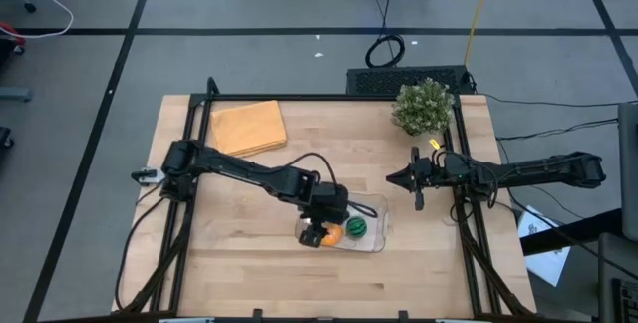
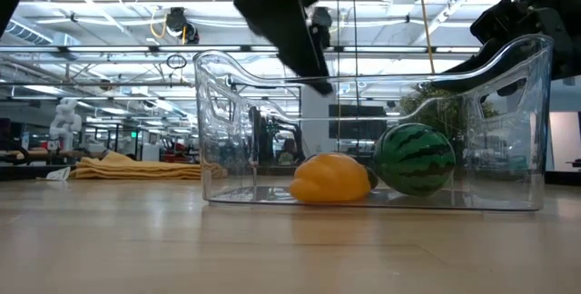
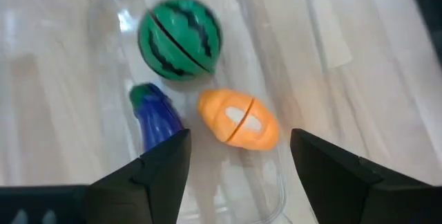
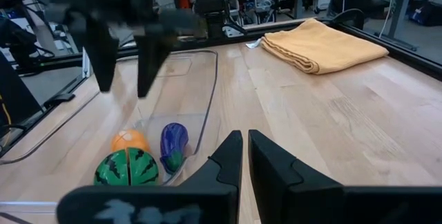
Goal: Pick and placing Produce into tupperware
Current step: Return to Home Position
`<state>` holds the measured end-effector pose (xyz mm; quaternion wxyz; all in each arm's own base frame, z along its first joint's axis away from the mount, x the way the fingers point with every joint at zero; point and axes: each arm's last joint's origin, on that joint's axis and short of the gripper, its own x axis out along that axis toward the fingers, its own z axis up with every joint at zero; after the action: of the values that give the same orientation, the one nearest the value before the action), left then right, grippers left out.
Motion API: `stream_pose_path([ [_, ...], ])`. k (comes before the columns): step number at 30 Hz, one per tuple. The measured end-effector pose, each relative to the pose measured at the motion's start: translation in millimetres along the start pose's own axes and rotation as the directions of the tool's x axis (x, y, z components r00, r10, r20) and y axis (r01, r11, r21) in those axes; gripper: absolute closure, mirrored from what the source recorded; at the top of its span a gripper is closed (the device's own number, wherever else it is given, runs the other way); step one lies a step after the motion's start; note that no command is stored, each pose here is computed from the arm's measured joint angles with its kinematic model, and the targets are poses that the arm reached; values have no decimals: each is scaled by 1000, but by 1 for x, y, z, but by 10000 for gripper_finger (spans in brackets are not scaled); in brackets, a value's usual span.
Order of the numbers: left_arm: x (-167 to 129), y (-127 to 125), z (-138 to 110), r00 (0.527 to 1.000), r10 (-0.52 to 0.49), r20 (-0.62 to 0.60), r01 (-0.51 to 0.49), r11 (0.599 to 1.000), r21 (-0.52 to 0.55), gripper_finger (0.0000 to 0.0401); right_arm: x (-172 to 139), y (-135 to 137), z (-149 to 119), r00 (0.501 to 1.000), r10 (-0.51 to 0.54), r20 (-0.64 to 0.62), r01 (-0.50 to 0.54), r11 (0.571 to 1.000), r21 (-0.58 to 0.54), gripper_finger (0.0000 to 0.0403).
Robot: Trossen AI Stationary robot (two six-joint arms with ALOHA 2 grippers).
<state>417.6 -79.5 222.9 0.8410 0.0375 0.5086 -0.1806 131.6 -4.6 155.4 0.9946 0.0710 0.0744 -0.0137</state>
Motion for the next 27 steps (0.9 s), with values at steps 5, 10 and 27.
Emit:
stream_pose_path([
  [5, -29, -8, 6, 997, 37, 69, -40, 998, 50, 169, 0, 0, 0, 1000, -1, -5, 1, 1000, 0, 387],
  [10, -40, -10, 6, 995, 66, 79, -72, 995, 76, 271, 0, 0, 0, 1000, -1, -5, 1, 1000, 0, 387],
  [27, -44, -6, 1, 997, 67, 41, -69, 997, 37, 395, 0, 0, 0, 1000, -1, -4, 1, 1000, 3, 387],
])
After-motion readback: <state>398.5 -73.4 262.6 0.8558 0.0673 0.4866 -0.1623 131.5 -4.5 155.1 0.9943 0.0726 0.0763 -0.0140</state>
